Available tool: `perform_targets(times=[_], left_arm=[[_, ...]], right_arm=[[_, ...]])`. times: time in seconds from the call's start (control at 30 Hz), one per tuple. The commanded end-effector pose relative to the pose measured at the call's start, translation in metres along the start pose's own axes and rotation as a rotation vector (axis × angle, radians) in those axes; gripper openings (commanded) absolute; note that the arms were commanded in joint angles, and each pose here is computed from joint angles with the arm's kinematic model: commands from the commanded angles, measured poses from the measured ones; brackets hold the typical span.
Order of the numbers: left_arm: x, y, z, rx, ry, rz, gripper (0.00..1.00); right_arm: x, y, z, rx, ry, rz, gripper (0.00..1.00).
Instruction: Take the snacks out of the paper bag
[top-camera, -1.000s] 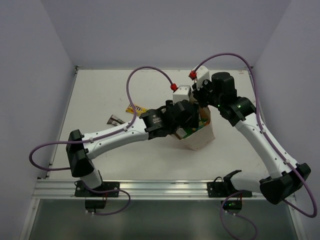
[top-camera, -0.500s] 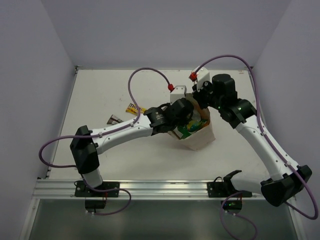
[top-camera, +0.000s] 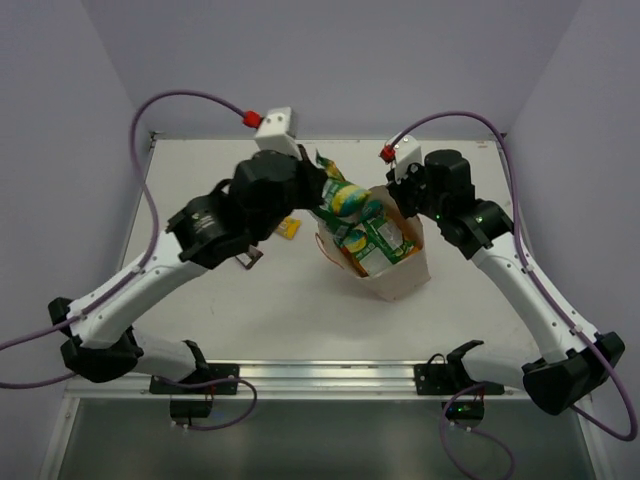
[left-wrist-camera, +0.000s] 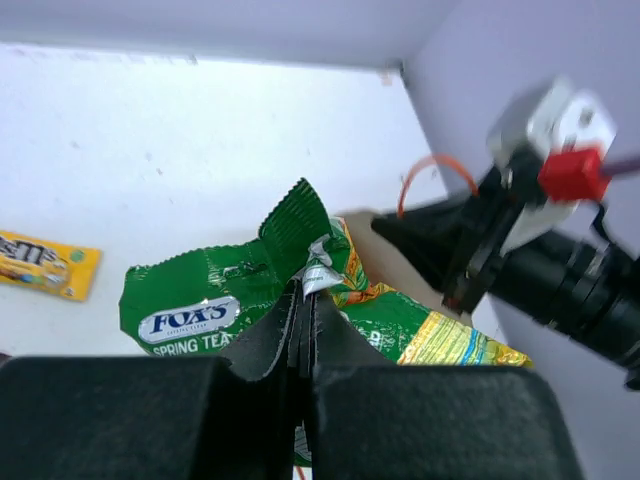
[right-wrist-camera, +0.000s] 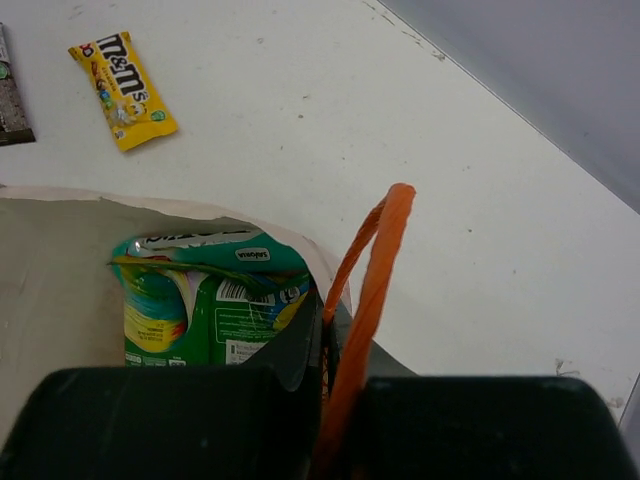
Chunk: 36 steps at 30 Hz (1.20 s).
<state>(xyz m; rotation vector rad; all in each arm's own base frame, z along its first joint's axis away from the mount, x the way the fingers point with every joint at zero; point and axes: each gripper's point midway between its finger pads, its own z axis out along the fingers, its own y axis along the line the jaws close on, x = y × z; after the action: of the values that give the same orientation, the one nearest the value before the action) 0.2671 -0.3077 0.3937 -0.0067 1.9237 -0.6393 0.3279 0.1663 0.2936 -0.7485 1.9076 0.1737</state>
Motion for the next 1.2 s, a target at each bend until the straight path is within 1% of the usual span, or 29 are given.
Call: perform_targets(times=[0.0,0.03,0.07,0.13,0.17,0.2,0.23,0.27,0.3,0.33,0.37,0.4,0.43,0.47,0.5,0.53,0.57,0.67,0.7,0.73,0.8,0.83,0.9,0.93,1.0,1.03,1.07,1.13,1.17], left_arm=[[-0.066,0.065,-0.027,-0.171,-0.144,0.031,0.0],[-0.067,0.082,-0.026,-0.211,-0.142,0.043,0.0],[-0.075,0.111,-0.023,-0.294,-0.16,0.043,0.0],[-0.076,0.142,-0.016,-0.368,-0.165,0.064,0.0],[-0.069,0.178,-0.004,-0.43,-0.129,0.056,0.0],[-0.066,0.197,0.002,-0.458,-0.113,0.054,0.0],[-0.077,0.232,0.007,-0.523,-0.149,0.016,0.0],[-0.056,0.254,0.018,-0.539,-0.097,0.011,0.0],[-0.052,0.273,0.025,-0.563,-0.095,0.001,0.0],[-0.058,0.285,0.034,-0.557,-0.135,-0.015,0.0],[-0.052,0.311,0.039,-0.584,-0.116,-0.04,0.01],[-0.042,0.327,0.045,-0.603,-0.089,-0.055,0.07],[-0.033,0.341,0.058,-0.616,-0.058,-0.066,0.1],[-0.028,0.348,0.063,-0.615,-0.037,-0.075,0.15],[-0.022,0.351,0.07,-0.612,-0.014,-0.074,0.29],[-0.023,0.347,0.073,-0.587,-0.012,-0.078,0.37],[-0.021,0.336,0.077,-0.527,0.003,-0.092,0.56],[-0.024,0.299,0.071,-0.423,-0.014,-0.094,0.85],[-0.031,0.279,0.061,-0.383,-0.038,-0.103,0.87],[-0.026,0.247,0.06,-0.312,-0.023,-0.088,0.87],[-0.03,0.199,0.044,-0.208,-0.044,-0.09,0.87],[-0.019,0.157,0.04,-0.111,-0.02,-0.075,0.87],[-0.012,0.115,0.028,-0.024,-0.017,-0.094,0.84],[0.003,0.075,0.02,0.063,0.015,-0.076,0.83],[0.02,0.043,0.017,0.107,0.047,-0.074,0.81],[0.038,0.014,0.009,0.167,0.084,-0.053,0.8],[0.046,0.002,0.012,0.168,0.096,-0.056,0.77],[0.07,-0.025,0.007,0.209,0.14,-0.048,0.74],[0.076,-0.029,0.011,0.195,0.144,-0.048,0.71]], right_arm=[[-0.056,-0.016,-0.025,0.072,-0.214,-0.01,0.0],[-0.056,-0.015,-0.025,0.07,-0.215,-0.011,0.0],[-0.056,-0.016,-0.026,0.075,-0.215,-0.012,0.0],[-0.056,-0.016,-0.026,0.074,-0.215,-0.014,0.0],[-0.056,-0.016,-0.026,0.074,-0.215,-0.015,0.0],[-0.056,-0.015,-0.026,0.07,-0.213,-0.015,0.0],[-0.056,-0.015,-0.027,0.068,-0.212,-0.016,0.0],[-0.055,-0.014,-0.026,0.064,-0.212,-0.016,0.0],[-0.056,-0.013,-0.026,0.056,-0.214,-0.017,0.0],[-0.056,-0.012,-0.026,0.052,-0.218,-0.016,0.0],[-0.055,-0.011,-0.025,0.045,-0.213,-0.017,0.0],[-0.055,-0.01,-0.024,0.042,-0.214,-0.015,0.0],[-0.054,-0.009,-0.023,0.038,-0.21,-0.014,0.0],[-0.053,-0.009,-0.021,0.035,-0.208,-0.015,0.0],[-0.053,-0.008,-0.02,0.03,-0.206,-0.014,0.0],[-0.053,-0.007,-0.02,0.022,-0.203,-0.015,0.0],[-0.053,-0.006,-0.019,0.018,-0.203,-0.015,0.0],[-0.058,-0.004,-0.019,0.003,-0.213,-0.014,0.0],[-0.059,-0.004,-0.018,-0.001,-0.212,-0.01,0.0],[-0.061,-0.004,-0.019,-0.001,-0.217,-0.007,0.0],[-0.063,-0.002,-0.02,-0.009,-0.23,-0.01,0.0],[-0.065,-0.002,-0.02,-0.009,-0.234,-0.012,0.0],[-0.067,0.0,-0.021,-0.016,-0.241,-0.022,0.0],[-0.07,0.0,-0.023,-0.014,-0.253,-0.026,0.0],[-0.076,0.0,-0.026,-0.013,-0.276,-0.045,0.0],[-0.082,-0.002,-0.03,-0.007,-0.293,-0.051,0.0],[-0.085,-0.003,-0.032,-0.001,-0.303,-0.06,0.0],[-0.096,-0.007,-0.039,0.011,-0.33,-0.07,0.0],[-0.098,-0.008,-0.041,0.016,-0.337,-0.077,0.0]])
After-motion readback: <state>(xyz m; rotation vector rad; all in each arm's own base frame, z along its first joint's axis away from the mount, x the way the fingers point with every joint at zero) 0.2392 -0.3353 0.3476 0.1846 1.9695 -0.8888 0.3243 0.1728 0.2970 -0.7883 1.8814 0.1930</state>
